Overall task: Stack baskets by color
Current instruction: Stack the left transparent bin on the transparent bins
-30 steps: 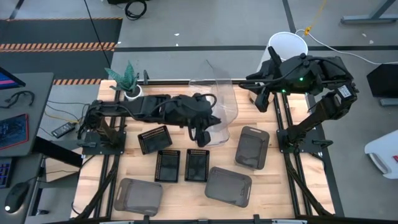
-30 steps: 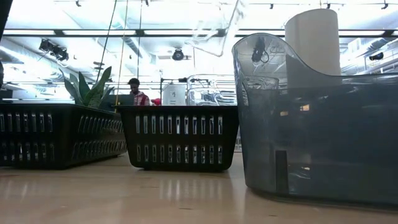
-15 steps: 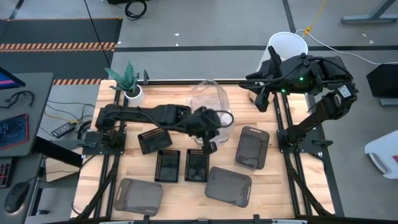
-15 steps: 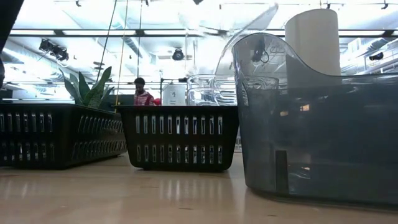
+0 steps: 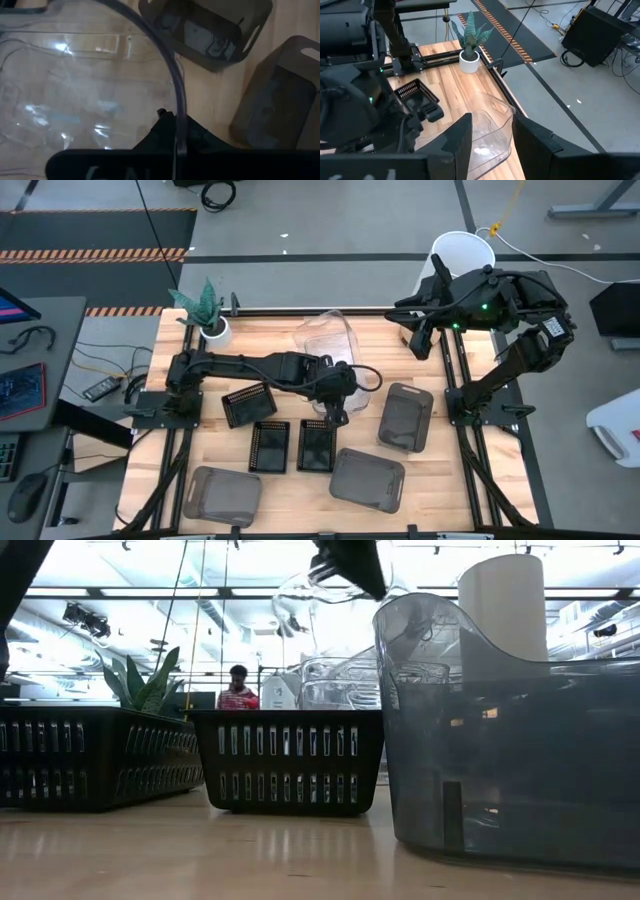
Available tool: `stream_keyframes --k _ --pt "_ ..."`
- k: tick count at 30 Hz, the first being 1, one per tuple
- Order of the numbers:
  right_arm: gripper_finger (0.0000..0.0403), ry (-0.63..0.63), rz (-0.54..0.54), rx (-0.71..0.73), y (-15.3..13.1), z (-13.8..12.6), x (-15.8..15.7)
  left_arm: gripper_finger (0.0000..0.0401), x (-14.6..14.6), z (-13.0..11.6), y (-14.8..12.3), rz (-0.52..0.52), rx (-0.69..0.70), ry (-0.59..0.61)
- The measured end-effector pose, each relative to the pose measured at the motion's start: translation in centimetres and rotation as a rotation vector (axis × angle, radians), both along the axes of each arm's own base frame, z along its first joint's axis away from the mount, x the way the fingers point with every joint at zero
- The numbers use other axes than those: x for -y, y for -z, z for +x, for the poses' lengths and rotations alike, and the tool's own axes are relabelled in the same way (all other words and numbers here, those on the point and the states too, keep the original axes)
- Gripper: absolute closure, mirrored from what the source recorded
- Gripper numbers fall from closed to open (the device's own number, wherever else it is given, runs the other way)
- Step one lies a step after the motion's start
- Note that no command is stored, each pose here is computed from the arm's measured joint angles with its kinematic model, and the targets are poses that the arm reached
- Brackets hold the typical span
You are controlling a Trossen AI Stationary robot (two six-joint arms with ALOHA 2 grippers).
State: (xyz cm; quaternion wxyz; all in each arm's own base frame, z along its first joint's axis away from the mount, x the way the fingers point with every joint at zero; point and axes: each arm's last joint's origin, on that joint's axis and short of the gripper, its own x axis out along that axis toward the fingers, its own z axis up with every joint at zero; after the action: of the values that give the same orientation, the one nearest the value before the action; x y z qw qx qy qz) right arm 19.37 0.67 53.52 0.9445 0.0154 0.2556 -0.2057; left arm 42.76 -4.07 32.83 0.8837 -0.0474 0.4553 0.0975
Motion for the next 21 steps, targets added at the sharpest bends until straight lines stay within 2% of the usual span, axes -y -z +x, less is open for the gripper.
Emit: stream_keyframes --k 11,15,21 --pt "0.0258 0.001 0.002 0.001 0.0 0.0 0.0 0.039 -0.6 -0.1 0.6 -0.014 -0.062 0.028" --pt "0.0258 0.001 0.002 0.001 0.0 0.0 0.0 0.0363 -1.1 -0.2 0.6 -0.059 -0.071 0.034" --pt "0.0258 -0.003 0.006 0.003 0.0 0.0 -0.1 0.0304 -1.1 0.1 0.5 -0.054 -0.039 0.048"
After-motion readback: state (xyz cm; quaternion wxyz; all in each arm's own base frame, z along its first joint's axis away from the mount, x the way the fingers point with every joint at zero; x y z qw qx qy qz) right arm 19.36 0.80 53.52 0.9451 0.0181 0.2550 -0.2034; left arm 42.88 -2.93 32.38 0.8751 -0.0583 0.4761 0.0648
